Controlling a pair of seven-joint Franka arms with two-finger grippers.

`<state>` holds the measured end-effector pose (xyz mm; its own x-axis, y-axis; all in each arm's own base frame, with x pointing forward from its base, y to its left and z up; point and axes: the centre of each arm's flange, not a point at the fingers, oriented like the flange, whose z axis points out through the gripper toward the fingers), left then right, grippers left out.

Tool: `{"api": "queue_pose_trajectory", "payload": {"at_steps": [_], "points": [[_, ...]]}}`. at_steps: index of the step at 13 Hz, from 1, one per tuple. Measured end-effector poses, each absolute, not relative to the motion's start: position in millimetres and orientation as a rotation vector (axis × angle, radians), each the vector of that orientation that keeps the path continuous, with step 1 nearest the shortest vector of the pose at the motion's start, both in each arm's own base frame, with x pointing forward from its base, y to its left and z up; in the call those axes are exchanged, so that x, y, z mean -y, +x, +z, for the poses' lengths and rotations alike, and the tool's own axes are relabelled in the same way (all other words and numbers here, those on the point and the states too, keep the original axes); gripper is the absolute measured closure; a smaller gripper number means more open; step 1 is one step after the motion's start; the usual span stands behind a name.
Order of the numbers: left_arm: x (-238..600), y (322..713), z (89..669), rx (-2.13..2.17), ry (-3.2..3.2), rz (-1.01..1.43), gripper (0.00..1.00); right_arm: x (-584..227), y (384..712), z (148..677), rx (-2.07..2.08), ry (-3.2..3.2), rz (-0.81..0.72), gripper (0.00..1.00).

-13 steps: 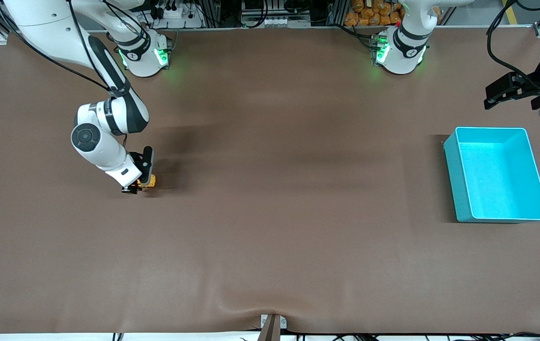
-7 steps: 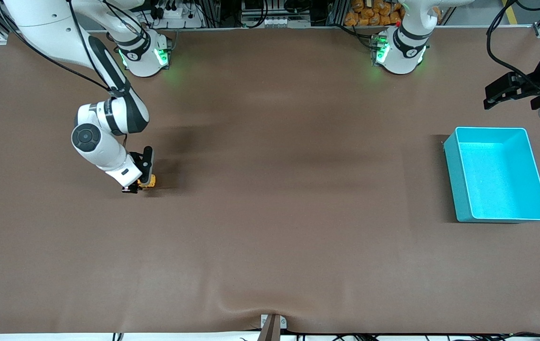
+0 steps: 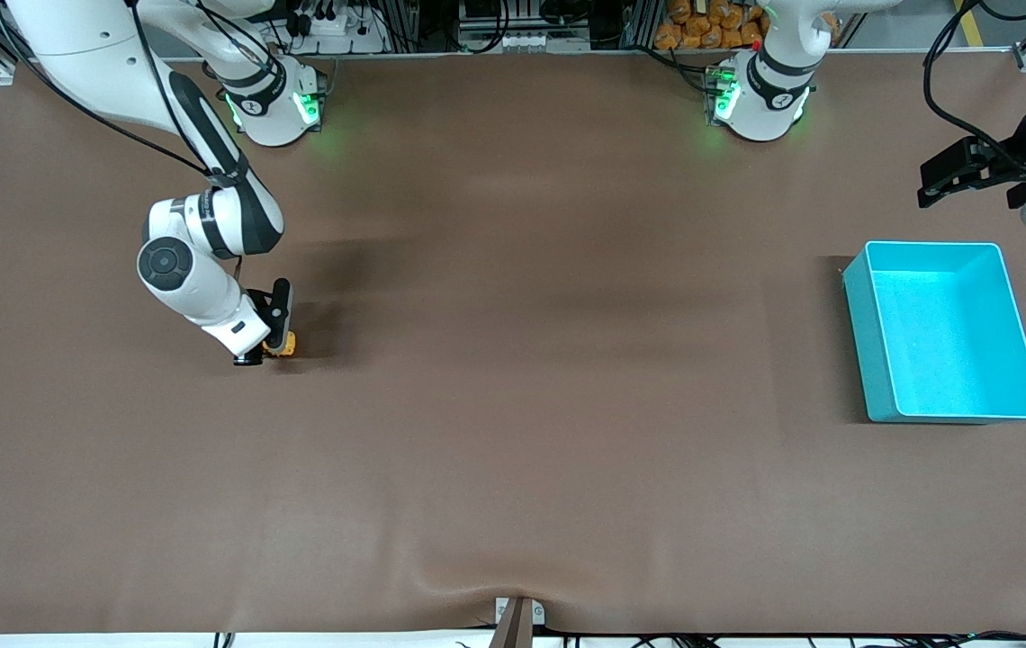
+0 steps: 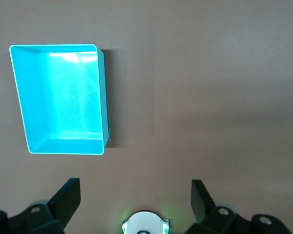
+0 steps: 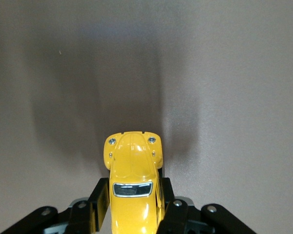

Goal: Wind and store yellow beetle car
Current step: 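Press the car down and drag it backward with the right gripper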

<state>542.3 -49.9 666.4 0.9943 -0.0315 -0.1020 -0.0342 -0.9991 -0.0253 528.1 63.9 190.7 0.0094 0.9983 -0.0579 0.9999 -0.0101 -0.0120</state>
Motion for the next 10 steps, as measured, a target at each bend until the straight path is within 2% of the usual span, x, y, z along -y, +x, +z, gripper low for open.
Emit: {"api": "queue_pose_trajectory", "payload": {"at_steps": [3,10], "points": [[49.9,542.3,666.4,-0.049,-3.11,0.158,0.0,-64.0,528.1,188.0,-2.187,2.208,-0.074,0.55],[50.0,542.3,666.4,-0.049,-3.11,0.158,0.0,-63.5,528.1,187.9,-2.186,2.208,-0.074,0.55]]}}
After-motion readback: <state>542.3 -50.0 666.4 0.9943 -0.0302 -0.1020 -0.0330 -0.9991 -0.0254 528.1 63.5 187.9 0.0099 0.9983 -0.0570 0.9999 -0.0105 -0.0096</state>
